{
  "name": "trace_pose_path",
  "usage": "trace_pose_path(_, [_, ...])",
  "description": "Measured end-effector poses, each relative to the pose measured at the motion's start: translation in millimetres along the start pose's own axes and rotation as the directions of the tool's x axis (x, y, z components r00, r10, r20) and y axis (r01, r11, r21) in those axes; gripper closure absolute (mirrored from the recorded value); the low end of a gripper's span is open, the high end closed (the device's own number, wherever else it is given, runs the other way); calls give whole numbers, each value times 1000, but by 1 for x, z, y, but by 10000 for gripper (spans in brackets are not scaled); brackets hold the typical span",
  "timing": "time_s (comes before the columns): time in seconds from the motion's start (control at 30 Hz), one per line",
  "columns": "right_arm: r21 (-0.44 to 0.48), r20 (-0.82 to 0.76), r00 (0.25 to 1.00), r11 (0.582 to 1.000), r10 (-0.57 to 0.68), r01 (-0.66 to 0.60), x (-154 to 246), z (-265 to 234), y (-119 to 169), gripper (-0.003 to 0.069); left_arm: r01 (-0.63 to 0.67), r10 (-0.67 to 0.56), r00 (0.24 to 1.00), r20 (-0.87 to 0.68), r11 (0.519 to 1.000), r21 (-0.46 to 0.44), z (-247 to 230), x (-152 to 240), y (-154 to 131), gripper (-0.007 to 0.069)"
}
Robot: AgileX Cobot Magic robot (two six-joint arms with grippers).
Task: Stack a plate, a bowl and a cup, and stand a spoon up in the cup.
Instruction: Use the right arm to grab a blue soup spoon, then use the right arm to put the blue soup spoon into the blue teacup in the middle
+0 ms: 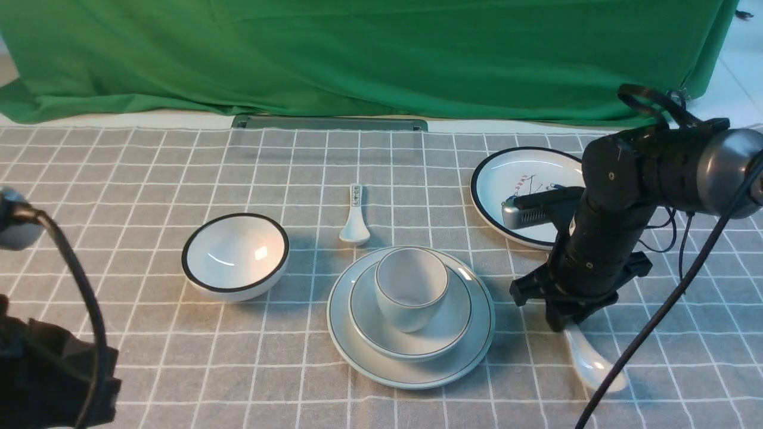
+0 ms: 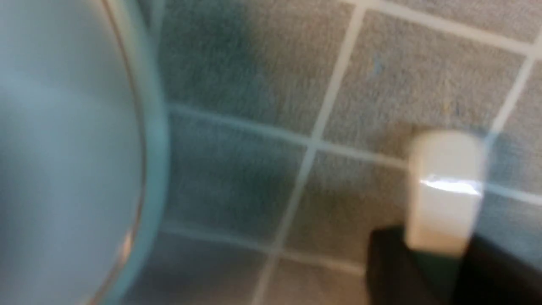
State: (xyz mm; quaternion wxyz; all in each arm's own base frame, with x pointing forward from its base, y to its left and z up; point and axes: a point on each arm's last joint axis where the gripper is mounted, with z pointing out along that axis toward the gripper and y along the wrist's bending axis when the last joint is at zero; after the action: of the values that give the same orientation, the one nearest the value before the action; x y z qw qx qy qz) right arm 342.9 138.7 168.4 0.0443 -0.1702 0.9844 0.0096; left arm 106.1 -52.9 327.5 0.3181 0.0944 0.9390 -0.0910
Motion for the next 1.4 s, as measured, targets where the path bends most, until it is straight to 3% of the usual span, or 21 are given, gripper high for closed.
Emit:
trace_pose_path(0.17, [-19, 182, 983, 1000, -6, 9, 7, -64, 5, 491, 27, -28, 1000, -9, 999, -19, -1, 1, 2, 615])
trace_pose_path(0.2, [-32, 319, 947, 999, -26, 38, 9, -87, 15, 491, 30, -30, 999, -10, 999, -21, -1, 2, 2, 615])
trace_pose_path(0.3, [-64, 616, 786, 990, -61, 127, 22, -135, 44, 491, 30, -30, 1000, -9, 999, -22, -1, 1, 2, 615])
trace_pose_path(0.37, [-101, 789, 613, 976, -39, 192, 30, -152, 67, 491, 27, -27, 1000, -4, 999, -26, -1, 1, 3, 615])
trace_pose_path(0.4, [-101, 787, 616, 976, -40, 192, 32, -150, 67, 491, 25, -25, 1000, -2, 999, -27, -1, 1, 3, 615])
trace_pose_path(0.47, [-149, 903, 428, 958, 31, 245, 41, -143, 86, 491, 16, -16, 1000, 5, 999, -42, -1, 0, 4, 615])
trace_pose_path(0.57, [-155, 934, 355, 948, 49, 279, 42, -120, 97, 491, 7, -6, 1000, 11, 998, -57, -1, 0, 5, 615])
trace_pose_path(0.83, [-149, 942, 333, 944, 45, 294, 27, -74, 110, 491, 1, 1, 1000, 31, 998, -66, -1, -2, 6, 615])
trace_pose_path(1.13, [-143, 922, 387, 939, 12, 313, 23, -42, 123, 486, 2, 0, 1000, 31, 998, -66, -1, -2, 6, 615])
trace_pose_path(1.4, [-140, 917, 399, 938, 2, 317, 24, -40, 124, 273, 2, 0, 1000, 30, 998, -66, -1, -2, 6, 615])
